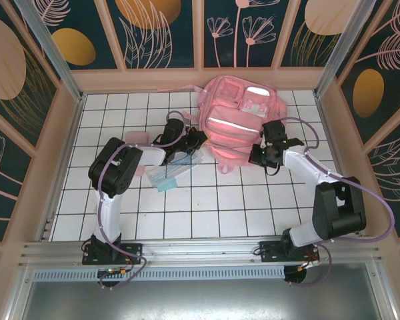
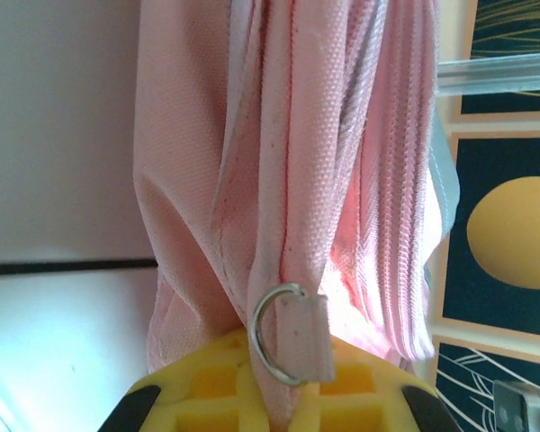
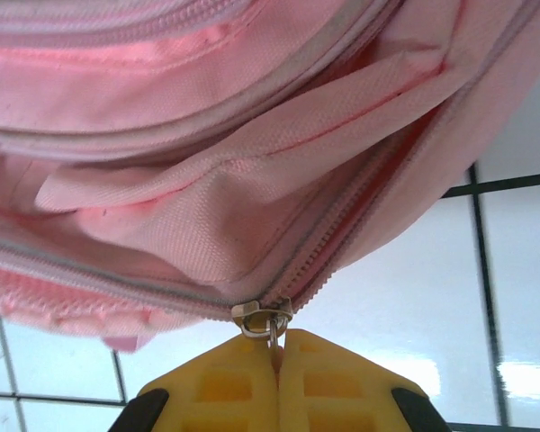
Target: Pack the student bag
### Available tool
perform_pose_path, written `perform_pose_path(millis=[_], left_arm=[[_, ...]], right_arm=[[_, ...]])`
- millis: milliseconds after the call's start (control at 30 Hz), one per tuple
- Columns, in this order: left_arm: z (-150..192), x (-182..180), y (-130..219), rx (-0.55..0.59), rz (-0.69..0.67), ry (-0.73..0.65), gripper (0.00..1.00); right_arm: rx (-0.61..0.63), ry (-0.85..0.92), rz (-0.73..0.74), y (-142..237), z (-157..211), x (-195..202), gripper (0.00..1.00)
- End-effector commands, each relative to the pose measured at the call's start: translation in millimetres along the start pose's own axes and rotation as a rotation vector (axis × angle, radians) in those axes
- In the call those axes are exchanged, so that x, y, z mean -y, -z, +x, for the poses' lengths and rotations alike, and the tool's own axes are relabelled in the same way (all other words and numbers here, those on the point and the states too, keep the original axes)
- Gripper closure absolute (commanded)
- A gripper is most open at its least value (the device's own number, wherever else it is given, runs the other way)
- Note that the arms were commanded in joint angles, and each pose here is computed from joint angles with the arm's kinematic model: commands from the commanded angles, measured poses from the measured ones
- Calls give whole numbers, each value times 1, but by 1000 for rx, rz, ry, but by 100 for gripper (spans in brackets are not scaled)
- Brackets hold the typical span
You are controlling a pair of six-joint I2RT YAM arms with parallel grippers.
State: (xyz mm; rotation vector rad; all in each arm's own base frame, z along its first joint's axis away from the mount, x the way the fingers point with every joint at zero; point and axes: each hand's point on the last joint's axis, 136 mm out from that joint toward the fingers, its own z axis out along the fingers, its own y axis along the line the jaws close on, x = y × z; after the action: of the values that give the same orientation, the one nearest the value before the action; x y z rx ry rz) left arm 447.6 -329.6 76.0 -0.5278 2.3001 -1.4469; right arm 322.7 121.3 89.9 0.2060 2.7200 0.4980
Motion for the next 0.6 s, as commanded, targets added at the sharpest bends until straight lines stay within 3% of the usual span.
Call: perform_pose_path(millis=[0,33,100,133,367,567], left_arm=[[-75,-2,8,198,-14,-45,74],[-74,-1,7,182,-20,-43,51],[-71,2,10,167,-31,-42,22],[-68,4,15,165,-33,-40,16],[-37,7,68,179,-12,33,11],[-15,7,101,207,7,91,11]], right_arm=[[-106,-37,-193,-4,27,-34,100],[-108,-26,-270,-7,27,-53,100],[-103,-4,-377,-13,24,-84,100],[-103,15,-429,-16,23,-101,100],[-63,95,-628,-25,-8,-180,100],[-21,137,-704,-13,-32,-209,100]])
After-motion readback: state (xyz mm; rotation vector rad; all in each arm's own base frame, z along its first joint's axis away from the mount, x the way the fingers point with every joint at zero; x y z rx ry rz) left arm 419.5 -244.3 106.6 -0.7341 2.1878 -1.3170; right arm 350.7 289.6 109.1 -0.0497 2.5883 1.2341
